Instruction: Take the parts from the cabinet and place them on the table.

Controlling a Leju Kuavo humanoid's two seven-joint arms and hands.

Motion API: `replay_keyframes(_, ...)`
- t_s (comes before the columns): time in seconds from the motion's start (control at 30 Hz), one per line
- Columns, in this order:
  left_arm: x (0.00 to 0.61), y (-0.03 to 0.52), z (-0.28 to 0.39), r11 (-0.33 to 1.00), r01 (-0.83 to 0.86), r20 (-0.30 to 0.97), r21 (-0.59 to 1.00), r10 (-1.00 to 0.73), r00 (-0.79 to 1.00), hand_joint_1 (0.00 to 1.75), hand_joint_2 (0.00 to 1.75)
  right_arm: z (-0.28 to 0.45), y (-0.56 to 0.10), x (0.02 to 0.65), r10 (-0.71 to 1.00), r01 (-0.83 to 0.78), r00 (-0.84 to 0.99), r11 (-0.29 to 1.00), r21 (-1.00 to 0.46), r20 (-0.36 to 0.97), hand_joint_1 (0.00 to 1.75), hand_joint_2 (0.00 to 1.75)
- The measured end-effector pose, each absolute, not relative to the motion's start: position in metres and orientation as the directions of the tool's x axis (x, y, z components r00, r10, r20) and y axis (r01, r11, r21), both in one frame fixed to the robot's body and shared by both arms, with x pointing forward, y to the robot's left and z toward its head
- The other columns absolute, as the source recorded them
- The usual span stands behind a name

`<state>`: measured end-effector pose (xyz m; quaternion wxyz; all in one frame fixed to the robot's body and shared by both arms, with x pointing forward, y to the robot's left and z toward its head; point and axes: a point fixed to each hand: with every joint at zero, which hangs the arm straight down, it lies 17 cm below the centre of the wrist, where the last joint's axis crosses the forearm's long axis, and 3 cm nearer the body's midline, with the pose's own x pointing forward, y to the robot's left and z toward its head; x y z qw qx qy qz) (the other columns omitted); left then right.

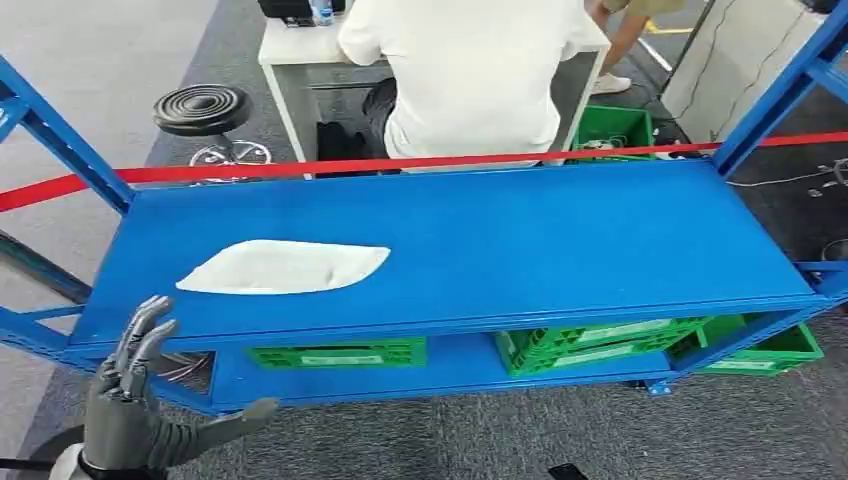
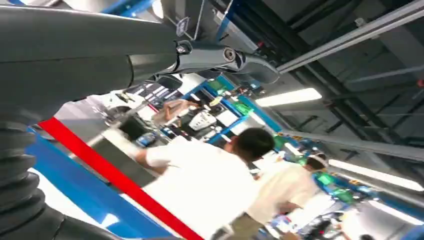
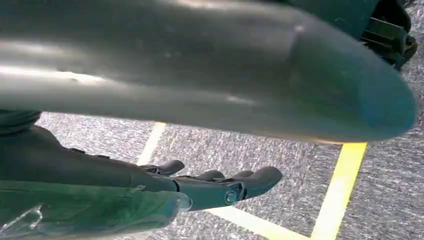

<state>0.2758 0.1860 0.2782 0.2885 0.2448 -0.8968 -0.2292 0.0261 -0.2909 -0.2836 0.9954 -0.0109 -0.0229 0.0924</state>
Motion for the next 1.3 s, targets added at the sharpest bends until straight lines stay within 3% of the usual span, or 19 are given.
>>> replay_keyframes(0.33, 0.313, 0.203, 0.227, 0.557, -0.338, 0.332, 0.759, -0.777, -0.535, 0.00, 1.75, -0.283, -0.290, 0.028, 0.225, -0.224, 0.972, 0.974, -0.022, 0.064, 0.00, 0.00)
replay_keyframes(0.63, 0.366, 0.277, 0.154, 0.386, -0.272, 0.310, 0.882, -0.908, -0.282, 0.00, 1.75, -0.283, -0.287, 0.030, 0.273, -0.273, 0.959, 0.962, -0.013, 0.071, 0.00, 0.00)
replay_keyframes(0.9, 0.387, 0.299, 0.117, 0.304, -0.209, 0.264, 0.929, -0.944, -0.201, 0.00, 1.75, -0.282, -0.287, 0.033, 0.300, -0.300, 0.951, 0.954, -0.009, 0.079, 0.00, 0.00)
replay_keyframes(1.3, 0.415, 0.309, 0.124, 0.169, -0.258, 0.127, 0.951, -0.977, -0.171, 0.00, 1.75, -0.282, -0.289, 0.034, 0.333, -0.333, 0.939, 0.943, -0.012, 0.086, 0.00, 0.00)
